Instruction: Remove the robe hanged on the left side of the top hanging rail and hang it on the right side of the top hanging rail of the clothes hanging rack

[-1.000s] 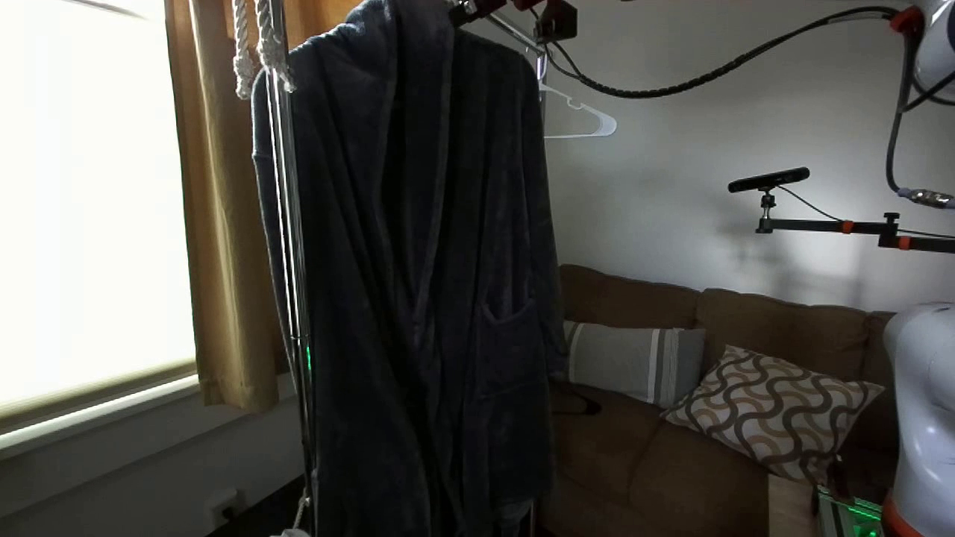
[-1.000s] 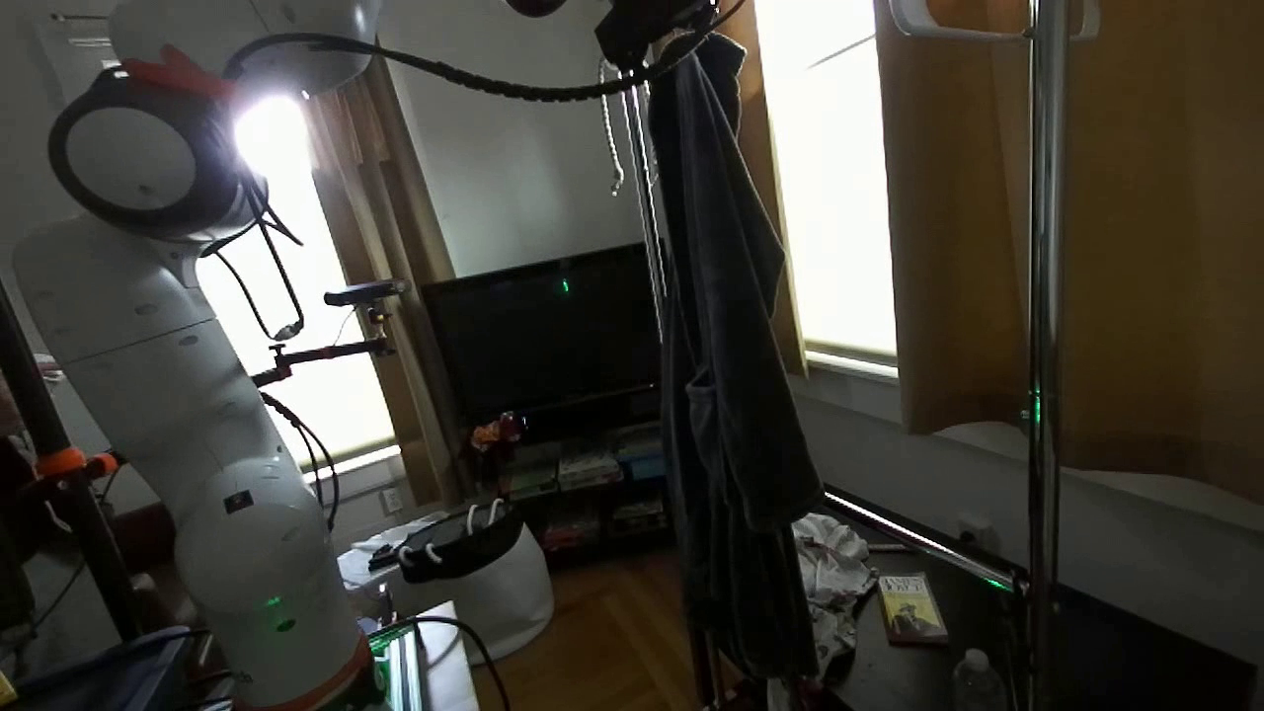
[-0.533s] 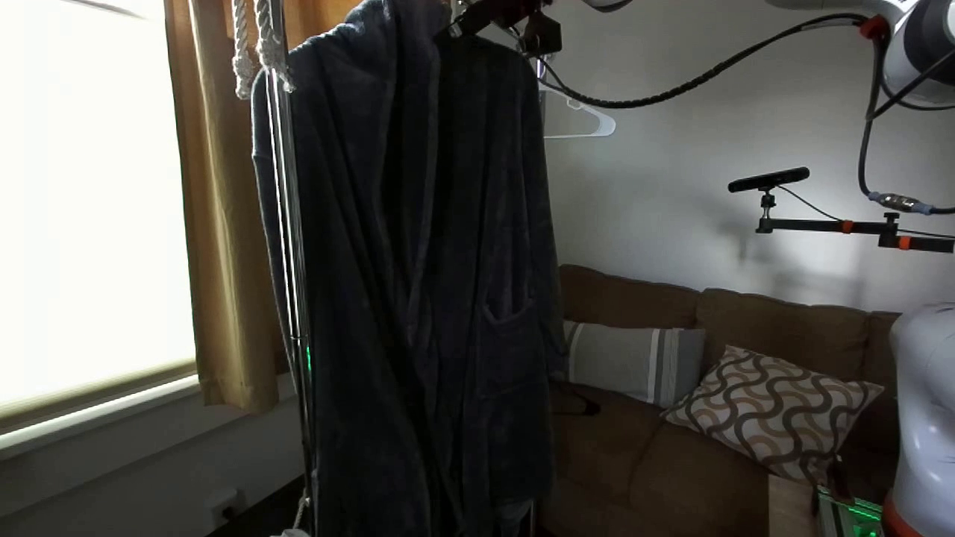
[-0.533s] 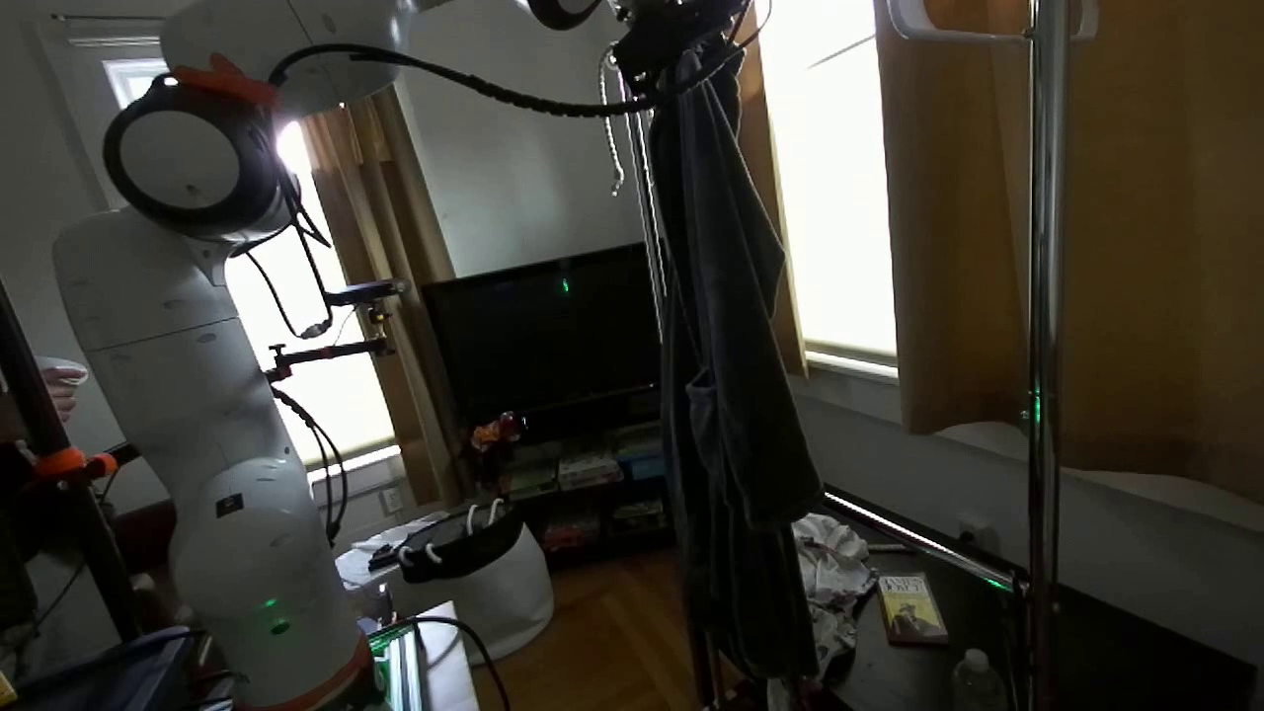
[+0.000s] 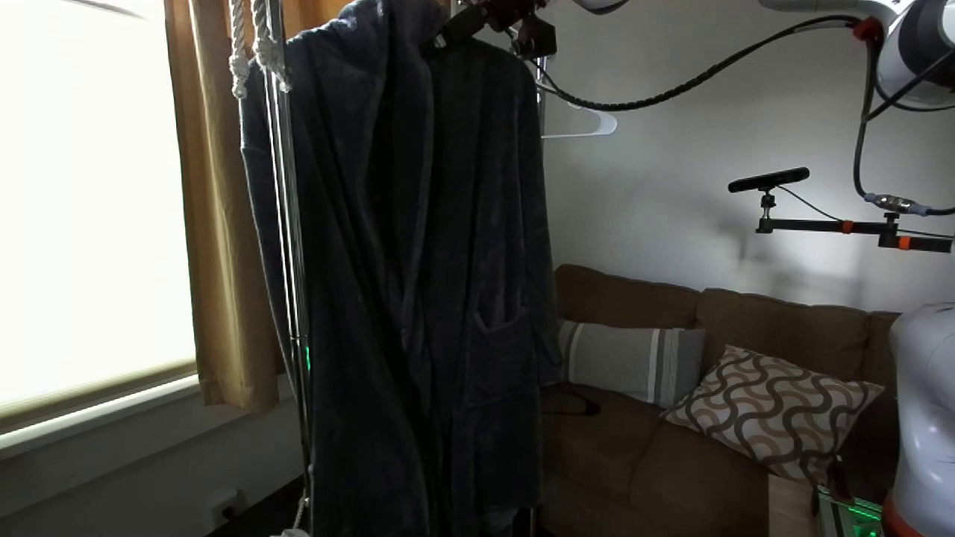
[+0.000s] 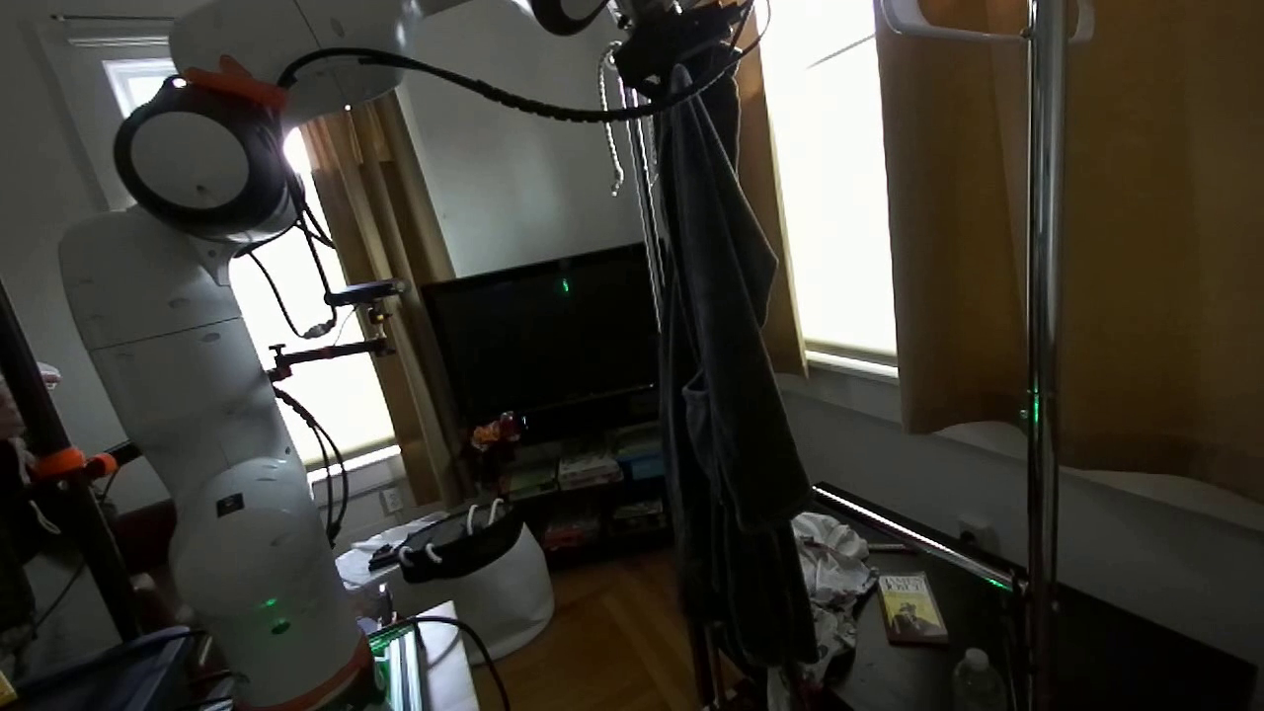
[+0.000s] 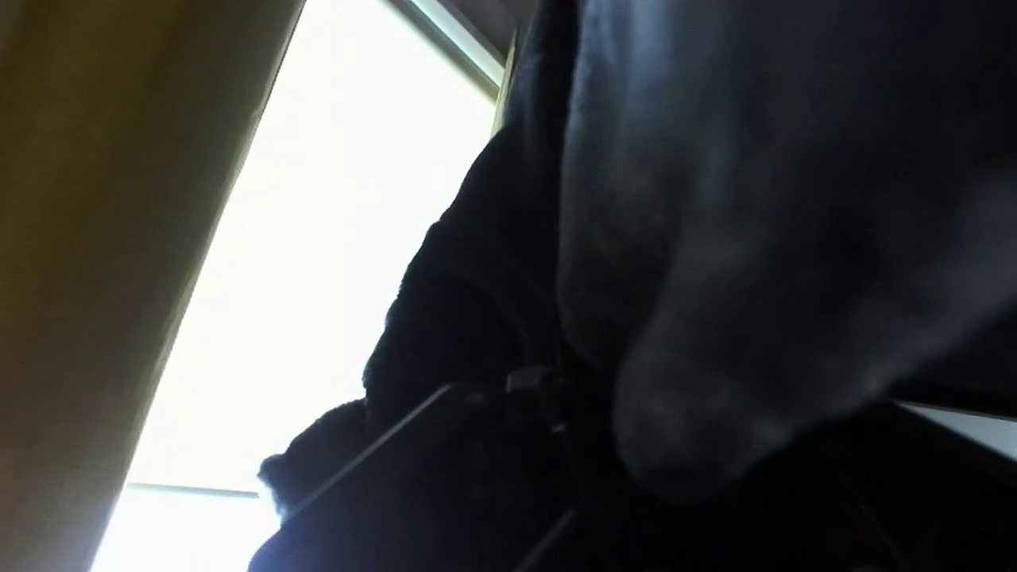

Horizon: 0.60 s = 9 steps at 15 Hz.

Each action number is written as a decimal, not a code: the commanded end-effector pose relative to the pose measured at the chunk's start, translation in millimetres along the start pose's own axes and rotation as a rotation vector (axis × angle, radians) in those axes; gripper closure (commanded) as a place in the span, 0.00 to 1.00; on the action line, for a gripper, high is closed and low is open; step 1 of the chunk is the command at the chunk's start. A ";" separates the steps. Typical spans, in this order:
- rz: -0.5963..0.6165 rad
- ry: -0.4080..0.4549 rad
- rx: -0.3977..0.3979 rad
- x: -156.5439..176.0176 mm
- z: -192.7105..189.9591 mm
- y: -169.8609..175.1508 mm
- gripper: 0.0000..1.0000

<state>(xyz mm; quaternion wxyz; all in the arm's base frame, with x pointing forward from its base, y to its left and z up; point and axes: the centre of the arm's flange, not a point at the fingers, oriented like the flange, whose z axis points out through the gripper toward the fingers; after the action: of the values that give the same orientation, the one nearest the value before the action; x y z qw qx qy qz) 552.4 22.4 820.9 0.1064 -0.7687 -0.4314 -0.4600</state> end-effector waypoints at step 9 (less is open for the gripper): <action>0.155 0.081 0.251 -14.1 -80.9 -43.1 0.98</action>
<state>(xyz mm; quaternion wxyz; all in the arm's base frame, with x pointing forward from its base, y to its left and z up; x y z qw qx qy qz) 503.3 12.5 834.4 0.2151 -0.7678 -0.4581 -0.3929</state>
